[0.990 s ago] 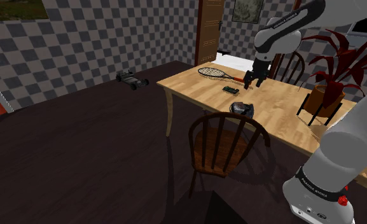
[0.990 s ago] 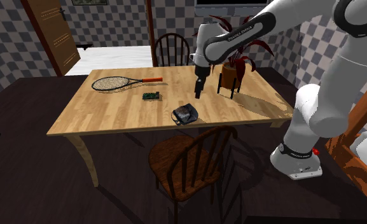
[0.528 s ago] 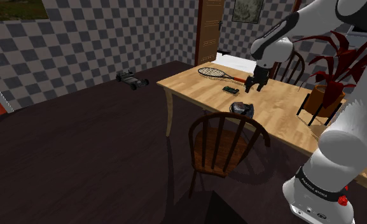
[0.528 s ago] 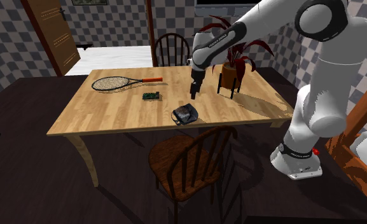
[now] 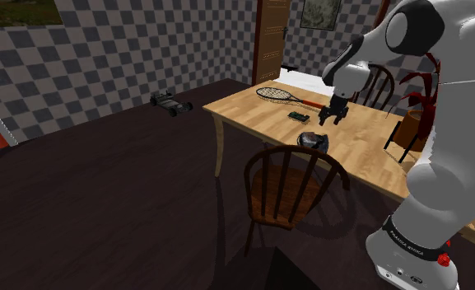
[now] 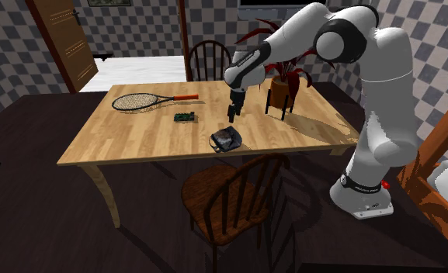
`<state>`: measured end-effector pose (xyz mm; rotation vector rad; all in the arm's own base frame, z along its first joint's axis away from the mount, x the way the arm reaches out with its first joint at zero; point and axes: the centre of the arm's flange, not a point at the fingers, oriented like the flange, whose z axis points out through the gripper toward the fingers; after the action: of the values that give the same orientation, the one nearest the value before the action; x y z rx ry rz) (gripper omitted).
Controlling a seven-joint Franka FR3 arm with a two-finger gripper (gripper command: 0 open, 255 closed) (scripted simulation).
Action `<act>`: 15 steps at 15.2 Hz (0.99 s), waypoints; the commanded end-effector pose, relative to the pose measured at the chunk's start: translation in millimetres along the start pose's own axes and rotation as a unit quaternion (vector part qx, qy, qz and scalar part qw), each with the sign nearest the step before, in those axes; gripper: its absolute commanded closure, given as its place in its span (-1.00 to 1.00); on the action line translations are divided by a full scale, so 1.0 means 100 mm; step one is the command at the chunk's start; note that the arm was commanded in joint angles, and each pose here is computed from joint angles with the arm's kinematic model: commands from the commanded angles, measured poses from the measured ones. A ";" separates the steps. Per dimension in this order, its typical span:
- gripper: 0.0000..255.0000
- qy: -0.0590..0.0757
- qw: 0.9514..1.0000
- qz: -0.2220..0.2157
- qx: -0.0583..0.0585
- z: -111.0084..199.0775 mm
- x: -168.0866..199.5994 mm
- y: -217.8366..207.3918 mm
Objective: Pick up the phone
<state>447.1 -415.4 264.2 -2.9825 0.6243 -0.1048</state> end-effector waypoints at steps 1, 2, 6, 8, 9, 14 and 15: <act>-1.00 0.000 1.000 0.010 0.004 0.16 0.10 0.18; -1.00 0.000 1.000 0.015 0.005 0.24 0.15 0.28; -1.00 0.001 0.999 0.035 0.011 0.55 0.34 0.68; -1.00 0.001 0.999 0.035 0.011 0.61 0.34 0.69; -1.00 0.001 0.999 0.035 0.011 0.66 0.34 0.69; -1.00 0.001 0.999 0.035 0.011 0.95 0.32 0.72; -1.00 0.001 0.999 0.035 0.011 0.95 0.32 0.72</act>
<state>456.2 -487.3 167.0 -2.9355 0.7220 -0.1076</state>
